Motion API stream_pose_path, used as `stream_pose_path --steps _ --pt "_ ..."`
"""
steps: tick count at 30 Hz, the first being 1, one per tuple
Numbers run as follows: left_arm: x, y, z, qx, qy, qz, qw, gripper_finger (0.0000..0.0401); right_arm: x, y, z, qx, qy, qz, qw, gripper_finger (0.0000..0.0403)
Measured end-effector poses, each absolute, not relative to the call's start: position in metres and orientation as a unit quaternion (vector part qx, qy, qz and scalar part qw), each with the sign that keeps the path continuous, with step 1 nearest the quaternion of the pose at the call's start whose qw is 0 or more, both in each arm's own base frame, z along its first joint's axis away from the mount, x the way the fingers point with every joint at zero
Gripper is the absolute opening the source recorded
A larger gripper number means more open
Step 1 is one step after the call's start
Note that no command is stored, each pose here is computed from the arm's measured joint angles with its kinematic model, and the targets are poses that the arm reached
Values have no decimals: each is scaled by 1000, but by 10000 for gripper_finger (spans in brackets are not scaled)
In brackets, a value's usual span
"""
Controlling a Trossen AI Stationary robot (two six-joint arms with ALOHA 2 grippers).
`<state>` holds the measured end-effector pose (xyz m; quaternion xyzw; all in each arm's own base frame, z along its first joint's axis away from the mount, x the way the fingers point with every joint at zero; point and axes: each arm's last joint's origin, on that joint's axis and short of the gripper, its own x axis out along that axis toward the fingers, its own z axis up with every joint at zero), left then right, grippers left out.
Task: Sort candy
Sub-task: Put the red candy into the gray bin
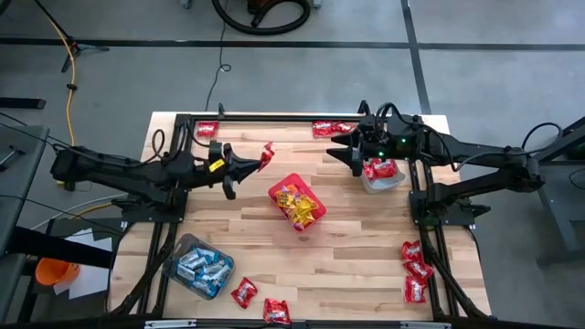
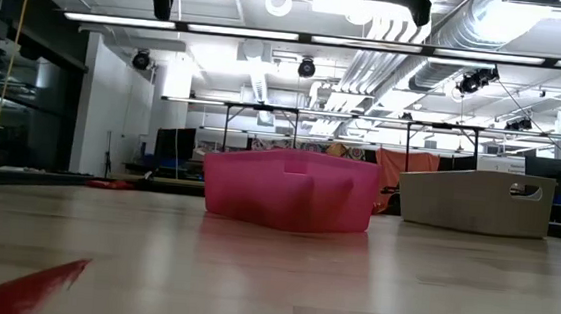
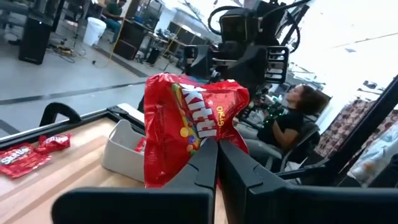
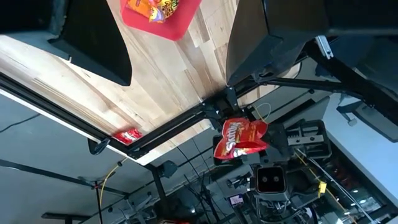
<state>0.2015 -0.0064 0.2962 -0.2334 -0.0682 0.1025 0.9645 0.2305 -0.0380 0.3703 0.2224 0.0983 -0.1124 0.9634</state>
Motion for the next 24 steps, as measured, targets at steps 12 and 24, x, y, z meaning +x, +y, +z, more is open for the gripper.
stream_pose_path --steps 12,24 --pt "201 -6 297 -234 -70 103 964 0 231 -38 370 223 100 -105 964 257" --pt "249 -12 287 -226 -2 69 972 0 228 -36 379 223 65 -81 969 257"
